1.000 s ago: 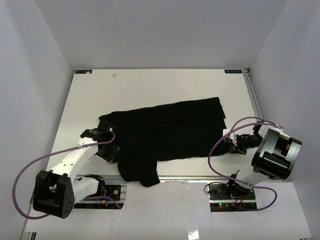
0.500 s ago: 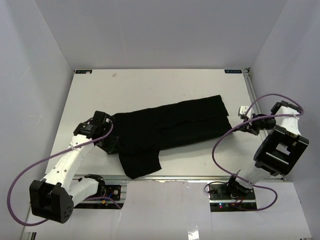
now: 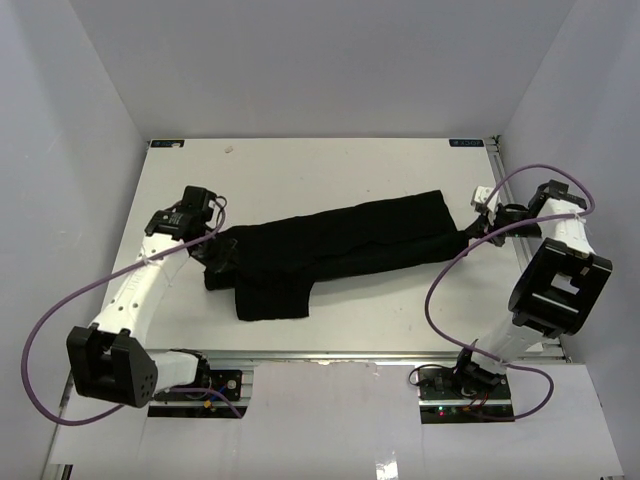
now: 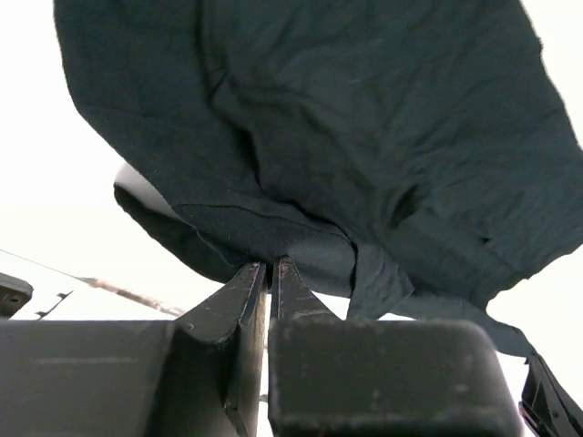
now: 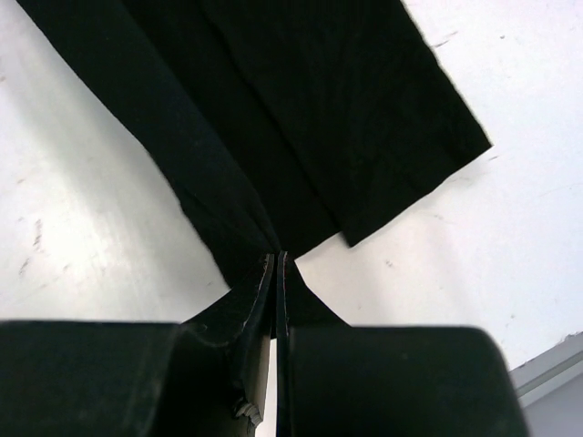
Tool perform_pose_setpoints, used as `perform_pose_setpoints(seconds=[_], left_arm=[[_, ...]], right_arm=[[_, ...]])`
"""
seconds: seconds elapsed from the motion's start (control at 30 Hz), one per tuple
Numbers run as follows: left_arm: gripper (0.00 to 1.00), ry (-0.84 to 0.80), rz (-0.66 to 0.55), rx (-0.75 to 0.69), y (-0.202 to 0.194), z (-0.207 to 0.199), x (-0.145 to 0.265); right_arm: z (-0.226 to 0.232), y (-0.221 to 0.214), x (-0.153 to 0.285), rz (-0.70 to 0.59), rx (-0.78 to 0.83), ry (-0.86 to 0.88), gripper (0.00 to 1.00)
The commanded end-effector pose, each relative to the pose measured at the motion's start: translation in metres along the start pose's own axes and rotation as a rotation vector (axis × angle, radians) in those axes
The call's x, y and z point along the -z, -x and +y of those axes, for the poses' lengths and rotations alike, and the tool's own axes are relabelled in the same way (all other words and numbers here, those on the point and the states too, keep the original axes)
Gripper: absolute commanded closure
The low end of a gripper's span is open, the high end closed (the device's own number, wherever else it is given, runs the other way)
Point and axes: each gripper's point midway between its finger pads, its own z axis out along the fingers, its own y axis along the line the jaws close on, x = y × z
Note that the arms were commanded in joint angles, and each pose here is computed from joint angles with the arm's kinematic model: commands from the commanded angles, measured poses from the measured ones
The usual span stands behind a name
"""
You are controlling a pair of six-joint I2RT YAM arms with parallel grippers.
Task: Fold and stack the t-shirts
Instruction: Fold the other side of the tshirt into a rectangle
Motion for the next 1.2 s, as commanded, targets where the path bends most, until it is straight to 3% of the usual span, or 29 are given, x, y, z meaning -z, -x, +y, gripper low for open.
perform_pose_setpoints(seconds=[0.0,0.23,0.7,1.17], left_arm=[[0.92,-0.064,-0.057,-0.018,0.024,-0.026,0.013],[0.92,-0.099,-0.05,-0.017,0.046,-0.051,0.011],[0.92,-0.087,-0.027,-0.012,0.077,-0.059,-0.018],[0.92,-0.066,-0.045,-0.009,0.118,-0.074,-0.051]], right_arm=[[-0.043,0.012,-0.007,-0.049,-0.032,-0.094,0.94],[-0.076,0.012,-0.026,-0.054,-0.059,-0.124,0.94],[-0.112,0.028,-0.056,-0.094,-0.088,-0.174,0.94],[-0.132,0.007,-0.102,-0.02,-0.166,-0.229,0.94]])
